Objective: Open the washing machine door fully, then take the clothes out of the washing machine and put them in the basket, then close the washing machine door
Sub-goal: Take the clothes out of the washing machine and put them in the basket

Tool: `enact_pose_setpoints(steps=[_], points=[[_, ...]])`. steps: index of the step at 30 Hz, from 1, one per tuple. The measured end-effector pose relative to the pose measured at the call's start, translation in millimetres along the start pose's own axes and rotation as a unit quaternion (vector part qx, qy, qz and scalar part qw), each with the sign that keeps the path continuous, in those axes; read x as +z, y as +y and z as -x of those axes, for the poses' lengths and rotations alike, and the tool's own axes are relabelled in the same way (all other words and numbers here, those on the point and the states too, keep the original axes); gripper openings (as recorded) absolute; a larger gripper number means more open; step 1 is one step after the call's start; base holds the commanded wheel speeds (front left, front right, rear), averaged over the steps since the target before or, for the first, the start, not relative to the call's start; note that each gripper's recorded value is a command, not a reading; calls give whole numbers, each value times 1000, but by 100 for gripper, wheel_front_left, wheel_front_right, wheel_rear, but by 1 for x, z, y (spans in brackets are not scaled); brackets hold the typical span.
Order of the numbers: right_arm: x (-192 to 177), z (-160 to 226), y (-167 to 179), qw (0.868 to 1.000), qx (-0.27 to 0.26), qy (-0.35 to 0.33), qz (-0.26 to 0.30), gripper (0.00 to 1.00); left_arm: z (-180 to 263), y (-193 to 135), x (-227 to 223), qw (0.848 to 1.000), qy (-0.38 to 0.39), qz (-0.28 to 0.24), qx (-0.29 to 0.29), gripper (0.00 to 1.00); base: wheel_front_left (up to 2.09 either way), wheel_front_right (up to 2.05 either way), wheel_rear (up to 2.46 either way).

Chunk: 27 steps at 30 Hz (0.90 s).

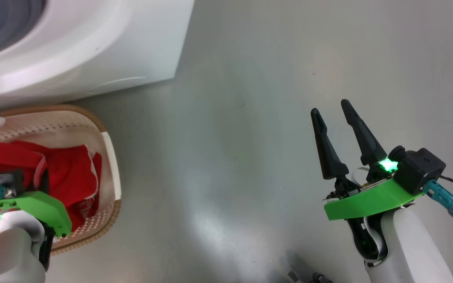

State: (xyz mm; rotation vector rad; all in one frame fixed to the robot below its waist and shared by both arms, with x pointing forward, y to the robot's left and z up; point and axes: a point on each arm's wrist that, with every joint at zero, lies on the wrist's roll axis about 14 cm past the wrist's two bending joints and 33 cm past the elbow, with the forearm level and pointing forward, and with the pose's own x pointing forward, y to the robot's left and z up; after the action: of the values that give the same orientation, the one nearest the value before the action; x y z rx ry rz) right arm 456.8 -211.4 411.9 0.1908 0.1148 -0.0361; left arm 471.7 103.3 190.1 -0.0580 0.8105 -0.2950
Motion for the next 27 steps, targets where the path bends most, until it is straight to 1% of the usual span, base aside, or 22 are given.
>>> enact_pose_setpoints(steps=[7,8,10,11,12,13,24,27], points=[[-9,-3,-6,1000,-6,11,6,100,-11,-12,-36,998,67,14,-15,0,0,0,0],[-10,-2,-7,1000,-7,13,7,100,-12,-12,-36,997,68,16,-15,11,0,0,0],[-12,-2,-8,1000,-9,16,8,100,-16,-9,-32,998,64,21,-12,19,0,0,0],[-13,-2,-9,1000,-10,16,7,100,-17,-8,-31,998,62,20,-12,45,0,0,0],[-13,-2,-9,1000,-10,17,7,100,-19,-7,-29,998,61,21,-11,89,0,0,0],[-14,-2,-9,1000,-11,18,7,100,-20,-7,-28,998,59,22,-11,100,0,0,0],[-7,-7,-7,1000,-5,8,7,100,-20,-8,-21,998,49,29,-13,100,0,0,0],[-5,-7,-6,1000,-5,5,6,100,-19,-6,-13,998,36,44,-8,100,0,0,0]])
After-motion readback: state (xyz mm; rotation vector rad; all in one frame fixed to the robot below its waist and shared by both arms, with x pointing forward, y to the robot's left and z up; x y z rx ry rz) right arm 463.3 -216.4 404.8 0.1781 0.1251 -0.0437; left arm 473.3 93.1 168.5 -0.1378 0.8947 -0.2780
